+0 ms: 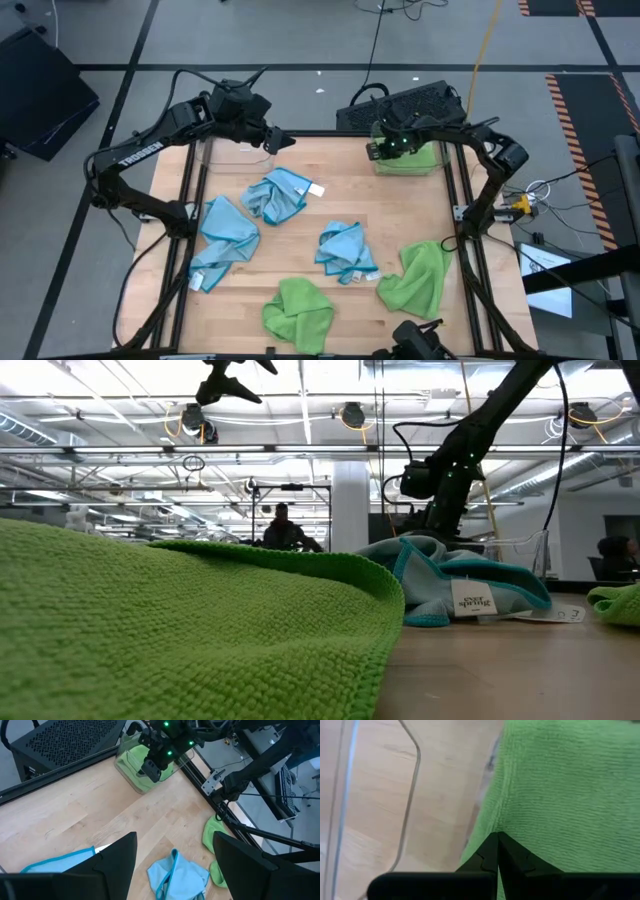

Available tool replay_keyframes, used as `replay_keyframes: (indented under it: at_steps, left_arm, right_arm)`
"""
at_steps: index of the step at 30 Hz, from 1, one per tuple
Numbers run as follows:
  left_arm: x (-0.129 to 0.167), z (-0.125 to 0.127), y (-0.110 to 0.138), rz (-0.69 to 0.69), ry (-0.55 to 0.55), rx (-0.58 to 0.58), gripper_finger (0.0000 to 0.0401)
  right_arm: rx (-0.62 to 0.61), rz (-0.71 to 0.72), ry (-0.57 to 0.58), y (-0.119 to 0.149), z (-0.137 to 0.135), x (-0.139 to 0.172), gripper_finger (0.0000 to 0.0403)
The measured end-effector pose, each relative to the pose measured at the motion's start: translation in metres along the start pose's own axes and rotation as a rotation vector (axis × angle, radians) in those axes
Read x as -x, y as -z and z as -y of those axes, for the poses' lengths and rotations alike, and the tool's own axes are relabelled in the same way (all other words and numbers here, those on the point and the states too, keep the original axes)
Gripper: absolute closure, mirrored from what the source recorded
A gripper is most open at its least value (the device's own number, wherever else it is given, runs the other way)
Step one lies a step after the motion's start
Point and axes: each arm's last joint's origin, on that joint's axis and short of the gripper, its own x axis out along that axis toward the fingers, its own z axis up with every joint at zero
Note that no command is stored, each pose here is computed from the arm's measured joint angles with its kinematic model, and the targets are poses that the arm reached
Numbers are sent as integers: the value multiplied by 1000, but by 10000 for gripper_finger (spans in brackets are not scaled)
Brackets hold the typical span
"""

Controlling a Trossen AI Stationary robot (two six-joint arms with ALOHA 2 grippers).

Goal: Sort microfiber towel by color & place in baskets
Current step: Put the top green towel into the right transparent bin, then fold the left green towel

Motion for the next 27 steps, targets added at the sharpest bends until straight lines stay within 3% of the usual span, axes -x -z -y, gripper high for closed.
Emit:
replay_keyframes:
  at_steps: [8, 15, 23, 27]
  left_arm:
    - [0, 0, 0, 0, 0, -6, 137]
    - [0, 0, 0, 0, -1, -59, 137]
    - [0, -1, 1, -7, -14, -149, 137]
    - [1, -5, 8, -78, -57, -173, 137]
  right_arm:
    - [12, 103, 8, -5, 2, 28, 403]
    - [64, 146, -5, 5, 3, 71, 403]
    - [52, 80, -5, 50, -3, 127, 403]
    - [14, 86, -40, 76, -5, 157, 403]
